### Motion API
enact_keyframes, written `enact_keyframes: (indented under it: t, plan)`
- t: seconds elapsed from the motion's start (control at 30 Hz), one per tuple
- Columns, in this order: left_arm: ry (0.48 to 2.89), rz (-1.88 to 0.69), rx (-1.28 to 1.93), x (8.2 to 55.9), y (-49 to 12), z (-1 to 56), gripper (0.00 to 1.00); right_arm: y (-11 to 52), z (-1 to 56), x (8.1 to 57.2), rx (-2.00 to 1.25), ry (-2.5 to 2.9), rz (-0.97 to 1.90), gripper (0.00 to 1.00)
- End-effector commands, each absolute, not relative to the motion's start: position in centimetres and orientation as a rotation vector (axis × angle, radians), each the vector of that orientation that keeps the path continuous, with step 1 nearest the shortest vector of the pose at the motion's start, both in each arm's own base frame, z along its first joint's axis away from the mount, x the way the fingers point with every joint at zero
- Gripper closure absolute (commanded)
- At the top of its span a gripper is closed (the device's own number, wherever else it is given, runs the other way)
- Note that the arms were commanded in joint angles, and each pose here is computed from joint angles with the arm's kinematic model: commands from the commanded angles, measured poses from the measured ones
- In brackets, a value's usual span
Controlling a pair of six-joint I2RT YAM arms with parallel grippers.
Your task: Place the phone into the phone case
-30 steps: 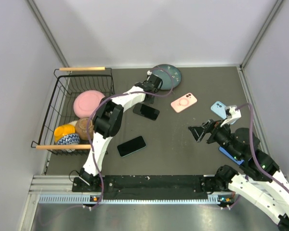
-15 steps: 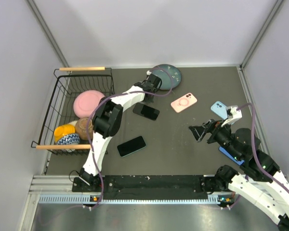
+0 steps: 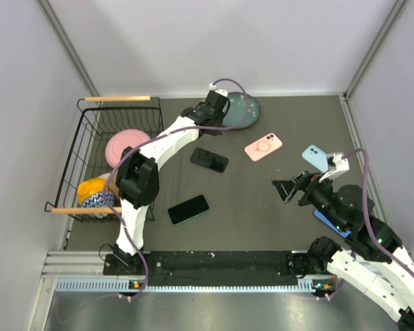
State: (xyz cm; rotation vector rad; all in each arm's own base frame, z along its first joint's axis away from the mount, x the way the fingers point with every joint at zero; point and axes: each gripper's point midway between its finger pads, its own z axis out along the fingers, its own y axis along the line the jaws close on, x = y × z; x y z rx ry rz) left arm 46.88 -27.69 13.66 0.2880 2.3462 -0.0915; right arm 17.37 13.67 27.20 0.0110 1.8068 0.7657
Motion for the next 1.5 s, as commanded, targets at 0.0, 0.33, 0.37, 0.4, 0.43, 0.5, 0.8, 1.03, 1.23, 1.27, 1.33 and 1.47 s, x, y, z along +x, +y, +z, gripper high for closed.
enact_keyframes:
  t: [0.0, 0.33, 0.37, 0.4, 0.43, 0.5, 0.8, 1.03, 1.23, 1.27, 1.33, 1.47]
  plan:
    - [2.276, -0.166, 0.368, 43.4, -29.9, 18.1, 1.0, 13.1, 27.1, 17.4, 0.067, 1.811, 0.758, 0.09]
    - [2.423, -0.243, 0.504, 32.3, -33.4, 12.6, 1.0, 11.5, 26.1, 16.9, 0.136, 1.832, 0.723, 0.09]
    - [2.438, -0.235, 0.532, 30.7, -34.0, 12.1, 1.0, 11.2, 26.0, 16.8, 0.151, 1.826, 0.719, 0.09]
    - [2.444, -0.22, 0.53, 30.0, -34.0, 11.9, 1.0, 11.0, 25.8, 16.7, 0.158, 1.833, 0.712, 0.09]
    - [2.462, -0.201, 0.503, 29.3, -33.9, 11.2, 1.0, 10.9, 25.6, 16.6, 0.166, 1.835, 0.711, 0.09]
    - [2.475, -0.243, 0.518, 27.4, -35.1, 10.7, 1.0, 10.5, 25.0, 16.5, 0.18, 1.84, 0.699, 0.09]
    - [2.549, -0.34, 0.459, 23.4, -38.0, 8.5, 1.0, 10.0, 24.0, 16.2, 0.225, 1.852, 0.7, 0.09]
    - [2.592, -0.448, 0.439, 21.5, -40.0, 7.5, 0.96, 9.7, 23.7, 15.9, 0.243, 1.849, 0.707, 0.09]
    - [2.573, -0.51, 0.467, 21.3, -41.3, 8.7, 0.76, 9.6, 23.7, 15.8, 0.246, 1.846, 0.711, 0.09]
    - [2.568, -0.513, 0.47, 21.3, -41.3, 8.9, 0.74, 9.5, 23.8, 15.7, 0.245, 1.843, 0.712, 0.09]
    - [2.566, -0.538, 0.483, 21.1, -41.6, 9.2, 0.67, 9.5, 23.8, 15.7, 0.244, 1.844, 0.713, 0.09]
    - [2.527, -0.521, 0.505, 21.4, -41.0, 10.9, 0.5, 9.5, 23.8, 15.6, 0.242, 1.839, 0.717, 0.09]
